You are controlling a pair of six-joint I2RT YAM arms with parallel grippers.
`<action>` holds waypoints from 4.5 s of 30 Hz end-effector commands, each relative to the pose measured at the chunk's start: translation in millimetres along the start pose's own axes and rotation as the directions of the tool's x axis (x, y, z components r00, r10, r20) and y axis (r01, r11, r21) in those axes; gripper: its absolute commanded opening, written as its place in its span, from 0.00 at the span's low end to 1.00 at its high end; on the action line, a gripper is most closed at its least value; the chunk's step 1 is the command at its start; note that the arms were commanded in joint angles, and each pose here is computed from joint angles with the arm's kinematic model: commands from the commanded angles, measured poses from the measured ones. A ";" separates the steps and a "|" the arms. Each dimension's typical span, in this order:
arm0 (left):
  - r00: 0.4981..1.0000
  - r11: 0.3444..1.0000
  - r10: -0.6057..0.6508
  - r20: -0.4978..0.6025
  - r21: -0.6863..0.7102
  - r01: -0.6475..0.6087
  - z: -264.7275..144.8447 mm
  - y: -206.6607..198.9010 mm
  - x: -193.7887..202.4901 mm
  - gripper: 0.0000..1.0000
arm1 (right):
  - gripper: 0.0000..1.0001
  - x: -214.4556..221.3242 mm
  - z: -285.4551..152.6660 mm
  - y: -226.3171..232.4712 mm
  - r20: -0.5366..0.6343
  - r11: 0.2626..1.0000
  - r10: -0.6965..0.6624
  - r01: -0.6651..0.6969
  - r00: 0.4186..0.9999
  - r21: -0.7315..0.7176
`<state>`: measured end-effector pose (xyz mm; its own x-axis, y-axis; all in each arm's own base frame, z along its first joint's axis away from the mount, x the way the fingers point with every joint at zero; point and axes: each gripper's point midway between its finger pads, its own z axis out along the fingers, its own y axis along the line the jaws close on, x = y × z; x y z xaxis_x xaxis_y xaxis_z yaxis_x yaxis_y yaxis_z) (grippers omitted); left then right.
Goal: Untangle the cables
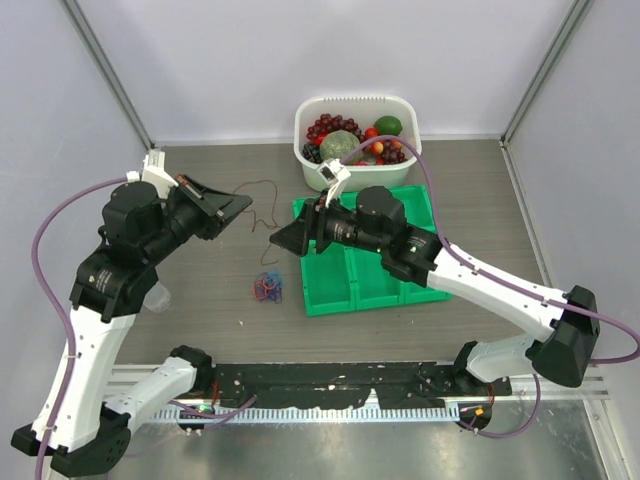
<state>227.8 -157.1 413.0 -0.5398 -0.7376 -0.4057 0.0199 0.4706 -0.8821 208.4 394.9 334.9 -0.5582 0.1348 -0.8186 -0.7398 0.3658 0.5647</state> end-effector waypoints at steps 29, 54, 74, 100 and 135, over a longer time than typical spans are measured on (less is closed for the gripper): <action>0.993 0.984 0.042 -0.115 0.178 -0.021 62.7 -58.8 -5.1 0.00 | 0.14 51.9 -64.0 -82.3 -0.105 0.918 -0.070 0.105 0.992 0.382; 0.928 0.995 -0.078 -0.364 0.035 0.097 154.1 40.3 86.7 0.00 | 0.64 13.4 -158.2 -112.6 0.050 0.753 -0.131 0.067 0.990 0.655; 0.847 0.900 -0.069 -0.527 -0.400 -0.176 164.2 198.0 169.5 0.00 | 0.64 3.7 -166.6 -119.8 0.062 0.712 -0.157 0.069 0.986 0.699; 0.862 0.835 0.106 -0.496 -0.426 -0.348 80.0 233.0 102.0 0.76 | 0.62 37.2 -99.0 -114.8 -0.055 0.817 -0.032 0.058 0.998 0.574; 0.894 0.786 -0.102 -0.436 -0.586 -0.196 65.4 308.4 123.2 0.29 | 0.36 140.1 80.5 -94.6 -0.353 0.963 0.126 -0.028 0.927 0.269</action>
<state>215.7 -134.2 58.5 -0.8779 -0.4622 -0.1252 -0.3723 0.8233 -0.4284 216.7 425.7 133.0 -0.7454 -0.2530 -0.6168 -0.6070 0.6402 0.4709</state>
